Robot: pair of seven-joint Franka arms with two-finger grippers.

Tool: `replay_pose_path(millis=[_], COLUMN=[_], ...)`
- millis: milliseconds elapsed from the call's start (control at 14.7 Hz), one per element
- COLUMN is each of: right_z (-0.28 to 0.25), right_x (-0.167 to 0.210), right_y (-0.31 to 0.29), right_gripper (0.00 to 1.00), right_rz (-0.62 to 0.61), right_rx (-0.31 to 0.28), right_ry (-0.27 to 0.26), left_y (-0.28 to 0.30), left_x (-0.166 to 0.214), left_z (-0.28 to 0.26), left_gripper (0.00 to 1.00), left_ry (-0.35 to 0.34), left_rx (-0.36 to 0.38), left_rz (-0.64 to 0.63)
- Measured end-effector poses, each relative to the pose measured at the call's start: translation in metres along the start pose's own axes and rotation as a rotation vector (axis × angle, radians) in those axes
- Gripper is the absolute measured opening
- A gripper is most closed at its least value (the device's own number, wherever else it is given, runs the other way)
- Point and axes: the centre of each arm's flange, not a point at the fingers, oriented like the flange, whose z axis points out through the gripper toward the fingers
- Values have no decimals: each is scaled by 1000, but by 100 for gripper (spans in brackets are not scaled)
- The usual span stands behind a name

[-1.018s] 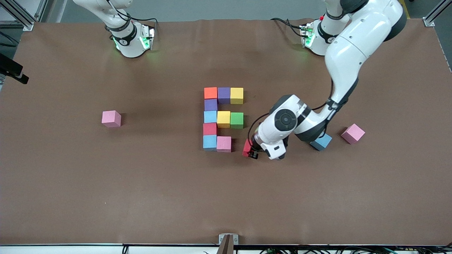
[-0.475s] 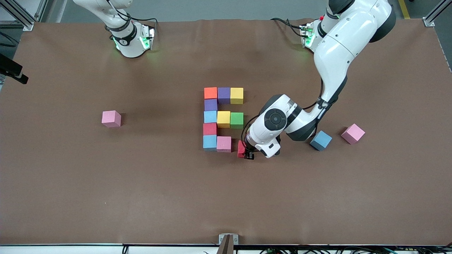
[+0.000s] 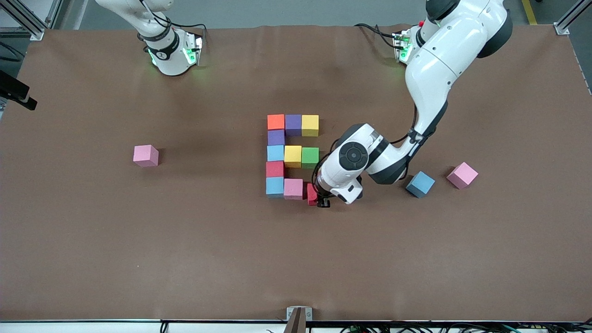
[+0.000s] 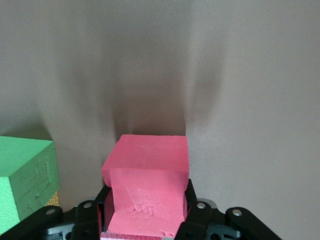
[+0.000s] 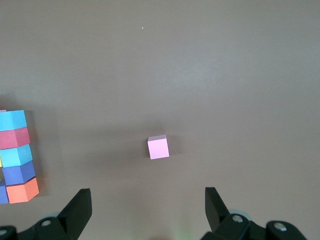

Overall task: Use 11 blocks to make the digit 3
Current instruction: 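Carry the red cube with the left gripper toward the pink cube, then lower the red cube beside the pink cube with the left gripper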

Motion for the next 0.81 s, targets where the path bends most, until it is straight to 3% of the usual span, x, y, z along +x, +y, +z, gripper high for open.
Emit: replay_pose_path(millis=[475, 543, 815], right_z=[0, 0, 0], right_x=[0, 0, 0], right_y=[0, 0, 0], right_gripper=[100, 100, 100], right_rz=[0, 0, 0], right_rx=[0, 0, 0], right_ry=[0, 0, 0], left_y=[-7, -8, -9], left_x=[-12, -13, -12], left_z=[10, 11, 17], left_gripper=[56, 61, 98], left_ry=[0, 5, 26], left_rx=[7, 5, -4], left_rz=[17, 20, 36])
